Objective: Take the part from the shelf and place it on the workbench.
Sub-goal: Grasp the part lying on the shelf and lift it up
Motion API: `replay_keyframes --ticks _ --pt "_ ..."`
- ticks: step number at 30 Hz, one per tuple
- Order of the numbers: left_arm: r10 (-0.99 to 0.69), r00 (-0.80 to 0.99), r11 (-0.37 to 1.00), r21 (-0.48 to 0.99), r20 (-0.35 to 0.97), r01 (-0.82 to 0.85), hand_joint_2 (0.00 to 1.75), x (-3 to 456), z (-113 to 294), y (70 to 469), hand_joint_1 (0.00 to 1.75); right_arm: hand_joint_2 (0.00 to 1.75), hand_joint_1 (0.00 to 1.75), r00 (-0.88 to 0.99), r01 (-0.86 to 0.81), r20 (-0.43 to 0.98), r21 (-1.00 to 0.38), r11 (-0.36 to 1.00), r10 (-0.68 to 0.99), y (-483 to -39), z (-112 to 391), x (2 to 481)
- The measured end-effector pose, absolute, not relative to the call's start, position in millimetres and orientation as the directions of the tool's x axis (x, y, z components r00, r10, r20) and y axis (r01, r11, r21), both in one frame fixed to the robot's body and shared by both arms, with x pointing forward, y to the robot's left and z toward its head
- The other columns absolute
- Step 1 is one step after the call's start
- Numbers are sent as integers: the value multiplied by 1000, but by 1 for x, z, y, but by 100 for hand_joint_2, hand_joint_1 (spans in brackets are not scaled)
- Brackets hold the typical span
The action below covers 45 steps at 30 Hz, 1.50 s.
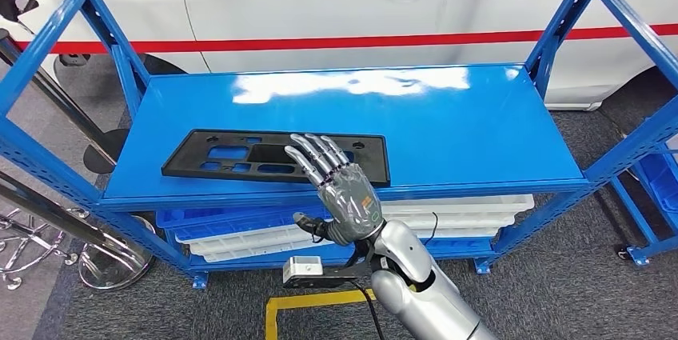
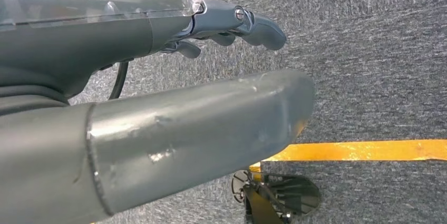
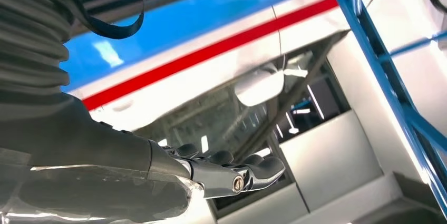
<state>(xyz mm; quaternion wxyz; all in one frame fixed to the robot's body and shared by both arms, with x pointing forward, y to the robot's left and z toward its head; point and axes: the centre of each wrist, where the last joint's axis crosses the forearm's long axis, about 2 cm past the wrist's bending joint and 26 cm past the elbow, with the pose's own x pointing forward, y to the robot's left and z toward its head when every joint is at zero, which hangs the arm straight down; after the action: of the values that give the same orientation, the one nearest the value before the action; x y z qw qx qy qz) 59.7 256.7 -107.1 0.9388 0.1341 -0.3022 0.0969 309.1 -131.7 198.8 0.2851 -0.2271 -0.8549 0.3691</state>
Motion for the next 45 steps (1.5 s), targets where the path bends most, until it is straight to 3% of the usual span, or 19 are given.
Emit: replay_keyframes --ticks 4,13,23,32,45 --pt "94 803 948 194 589 -253 0 60 -107 255 0 175 0 -706 236 282 -771 591 650 -124 205 310" --pt "77 808 955 189 585 -228 0 67 -106 254 0 175 0 -527 201 118 -945 258 842 -120 193 357" --pt "69 807 957 188 587 -219 0 71 -105 254 0 175 0 -464 109 55 -987 119 884 -121 180 380" --pt "55 812 961 189 581 -201 0 73 -105 252 0 175 0 -386 168 10 -982 81 923 -126 164 390" --pt "44 813 964 189 580 -187 0 76 -104 249 0 175 0 -291 291 41 -948 129 956 -142 157 390"
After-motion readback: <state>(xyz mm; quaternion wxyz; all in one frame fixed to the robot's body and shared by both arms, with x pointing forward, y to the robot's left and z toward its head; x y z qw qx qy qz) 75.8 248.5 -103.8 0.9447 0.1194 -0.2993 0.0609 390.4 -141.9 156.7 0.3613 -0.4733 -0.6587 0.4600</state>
